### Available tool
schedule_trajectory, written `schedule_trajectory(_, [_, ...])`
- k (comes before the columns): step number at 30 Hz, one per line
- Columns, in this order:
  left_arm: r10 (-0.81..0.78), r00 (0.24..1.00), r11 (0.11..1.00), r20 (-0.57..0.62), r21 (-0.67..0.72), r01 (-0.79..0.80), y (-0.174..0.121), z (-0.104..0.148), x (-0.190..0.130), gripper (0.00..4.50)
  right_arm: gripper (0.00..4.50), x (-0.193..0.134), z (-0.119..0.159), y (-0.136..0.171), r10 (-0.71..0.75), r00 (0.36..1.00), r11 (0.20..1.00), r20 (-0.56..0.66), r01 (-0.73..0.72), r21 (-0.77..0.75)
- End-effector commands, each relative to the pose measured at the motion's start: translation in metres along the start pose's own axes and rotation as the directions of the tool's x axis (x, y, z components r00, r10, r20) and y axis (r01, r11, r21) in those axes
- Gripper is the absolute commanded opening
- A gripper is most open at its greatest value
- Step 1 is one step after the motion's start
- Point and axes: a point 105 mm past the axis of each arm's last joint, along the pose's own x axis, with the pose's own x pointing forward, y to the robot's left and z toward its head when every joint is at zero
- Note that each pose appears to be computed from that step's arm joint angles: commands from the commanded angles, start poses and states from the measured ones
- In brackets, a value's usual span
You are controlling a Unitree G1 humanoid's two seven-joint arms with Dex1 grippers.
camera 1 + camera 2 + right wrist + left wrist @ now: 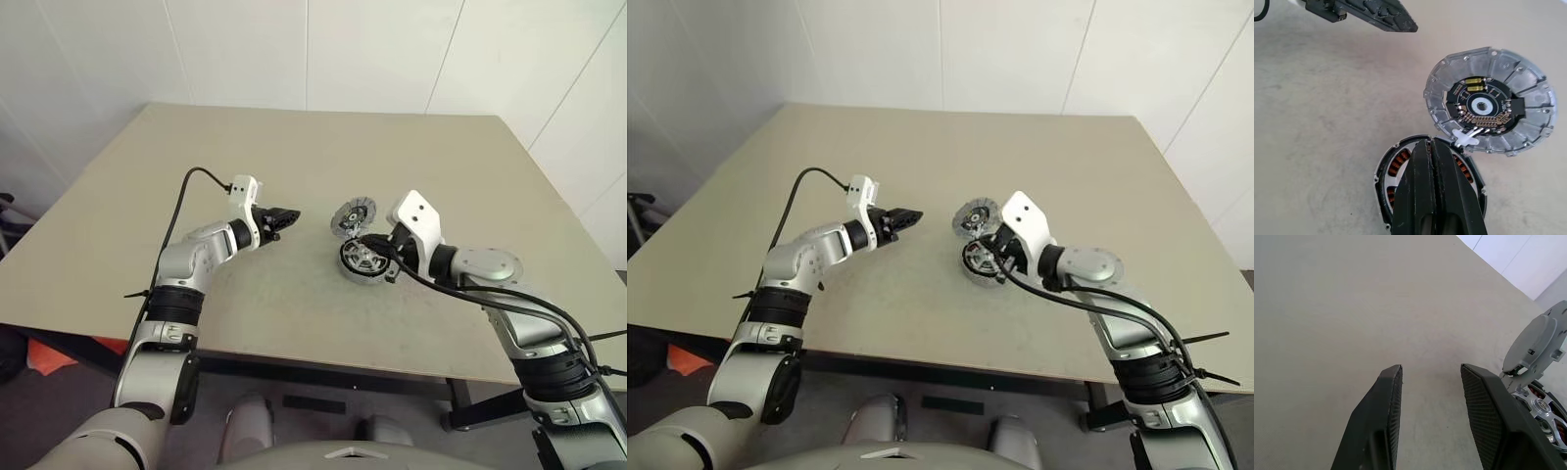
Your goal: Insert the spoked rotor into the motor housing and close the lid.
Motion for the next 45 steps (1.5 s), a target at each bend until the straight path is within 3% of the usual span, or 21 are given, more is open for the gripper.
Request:
schedule_trajectory(1, [-0.002, 0.999, 0.999, 0.032, 0.033, 0.001, -0.001, 0.013, -0.002, 2.0, 0.0, 0.006, -0.008, 0.006, 0.013, 1.0, 0.999, -0.004, -0.013, 0.034])
schedule_trajectory(6, [-0.004, 0.999, 0.999, 0.033, 0.036, 0.002, -0.002, 0.014, -0.002, 2.0, 0.0, 0.02, -0.04, -0.001, -0.024, 0.997, 0.995, -0.069, 0.03, 0.092])
schedule_trajectory(20, [0.0, 1.0, 1.0, 0.025, 0.024, -0.001, -0.002, 0.008, -0.001, 2.0, 0.0, 0.002, 0.009, -0.026, -0.06, 0.997, 0.998, 0.049, 0.062, -0.028])
schedule_trajectory(25, [-0.008, 1.0, 1.0, 0.02, 0.028, 0.007, -0.005, 0.007, 0.001, 2.0, 0.0, 0.004, 0.01, -0.037, -0.089, 0.995, 0.995, 0.042, 0.091, -0.039])
schedule_trajectory(30, [-0.005, 1.0, 0.999, 0.019, 0.032, 0.004, -0.003, 0.008, -0.001, 2.0, 0.0, 0.012, -0.008, -0.033, -0.08, 0.997, 0.997, 0.007, 0.08, 0.011])
schedule_trajectory(34, [-0.001, 1.0, 0.999, 0.021, 0.035, 0.001, -0.003, 0.009, -0.001, 2.0, 0.0, 0.023, -0.05, -0.025, -0.078, 0.993, 0.993, -0.089, 0.085, 0.077])
schedule_trajectory(36, [0.0, 1.0, 0.999, 0.022, 0.035, -0.001, -0.002, 0.009, -0.001, 2.0, 0.0, 0.024, -0.052, -0.022, -0.071, 0.994, 0.993, -0.081, 0.078, 0.088])
schedule_trajectory(45, [0.005, 1.0, 0.999, 0.024, 0.035, -0.006, -0.002, 0.009, 0.0, 2.0, 0.0, 0.009, -0.003, -0.044, -0.135, 0.99, 0.99, 0.046, 0.136, -0.019])
